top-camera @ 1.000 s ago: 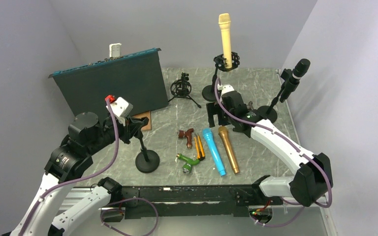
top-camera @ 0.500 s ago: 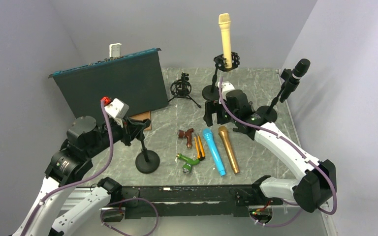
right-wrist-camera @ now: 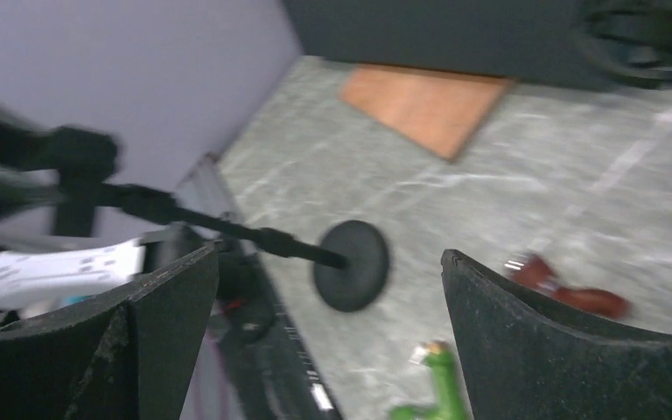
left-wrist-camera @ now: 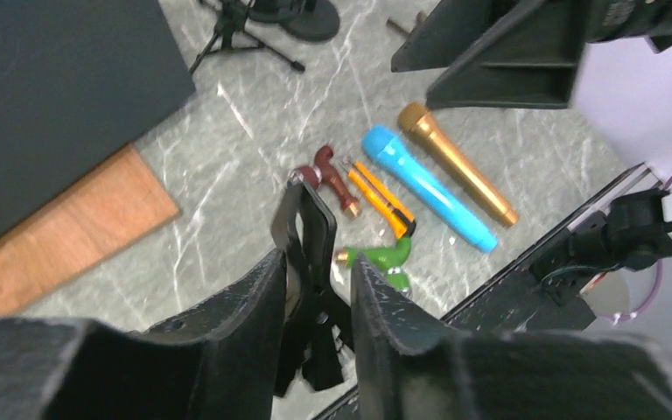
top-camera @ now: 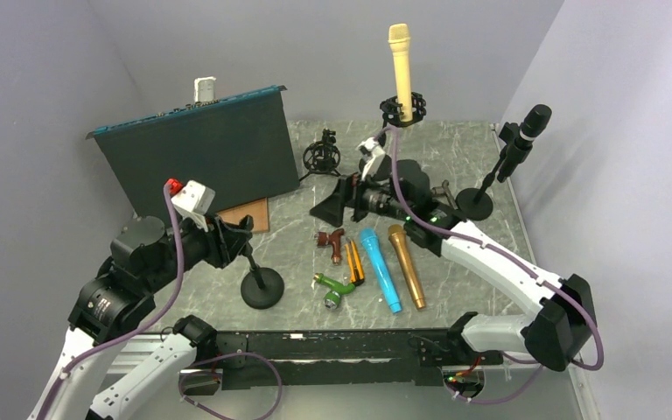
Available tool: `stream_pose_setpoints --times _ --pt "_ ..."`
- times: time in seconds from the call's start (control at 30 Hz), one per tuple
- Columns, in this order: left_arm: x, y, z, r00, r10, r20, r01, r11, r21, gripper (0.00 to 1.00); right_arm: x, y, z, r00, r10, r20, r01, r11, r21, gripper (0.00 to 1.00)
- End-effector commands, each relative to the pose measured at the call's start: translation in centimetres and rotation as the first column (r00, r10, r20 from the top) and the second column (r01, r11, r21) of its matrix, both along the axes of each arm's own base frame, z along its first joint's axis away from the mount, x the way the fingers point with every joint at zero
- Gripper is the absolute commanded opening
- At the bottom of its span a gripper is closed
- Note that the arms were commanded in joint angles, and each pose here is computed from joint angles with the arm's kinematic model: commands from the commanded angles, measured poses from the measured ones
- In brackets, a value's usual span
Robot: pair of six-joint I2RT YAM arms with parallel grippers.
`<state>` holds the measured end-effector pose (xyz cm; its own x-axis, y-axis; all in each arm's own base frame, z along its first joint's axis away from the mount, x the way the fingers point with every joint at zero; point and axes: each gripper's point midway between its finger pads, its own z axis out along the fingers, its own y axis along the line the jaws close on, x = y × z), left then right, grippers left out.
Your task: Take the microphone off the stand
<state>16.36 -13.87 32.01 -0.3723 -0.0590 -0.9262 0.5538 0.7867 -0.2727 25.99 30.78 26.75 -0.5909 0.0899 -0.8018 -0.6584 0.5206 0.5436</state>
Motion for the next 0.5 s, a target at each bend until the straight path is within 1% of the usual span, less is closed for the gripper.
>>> stream_pose_setpoints --times 0.0,0.1,0.17,0.2,0.37,0.47 --pt "-2.0 1.7 -5.9 0.965 0.063 -0.256 -0.028 0.99 0.136 0.43 -3.5 5.3 6.4 0.993 0.121 -0.011 -0.114 0.956 0.269 1.0" --pt "-0.8 1.8 -3.3 0.982 0.077 -0.175 -0.055 0.99 0.126 0.57 -5.3 7.0 7.9 0.983 0.167 -0.075 -0.126 0.912 0.389 1.0" --pt "-0.3 2.0 -1.1 0.991 0.088 -0.102 -0.078 0.991 0.107 0.6 -6.0 7.9 8.6 0.973 0.204 -0.11 -0.132 0.879 0.458 1.0" --pt "0.0 2.1 0.1 0.994 0.092 -0.058 -0.086 0.992 0.093 0.61 -6.3 8.4 8.7 0.967 0.222 -0.122 -0.14 0.87 0.472 1.0" --pt "0.4 2.7 6.2 0.986 0.106 0.13 -0.111 0.993 0.033 0.64 -7.0 10.9 8.0 0.958 0.249 -0.143 -0.163 0.883 0.441 1.0" --pt "0.0 2.7 9.5 0.967 0.085 0.24 -0.088 0.996 0.001 0.64 -7.2 12.0 7.8 0.95 0.267 -0.161 -0.172 0.88 0.442 1.0"
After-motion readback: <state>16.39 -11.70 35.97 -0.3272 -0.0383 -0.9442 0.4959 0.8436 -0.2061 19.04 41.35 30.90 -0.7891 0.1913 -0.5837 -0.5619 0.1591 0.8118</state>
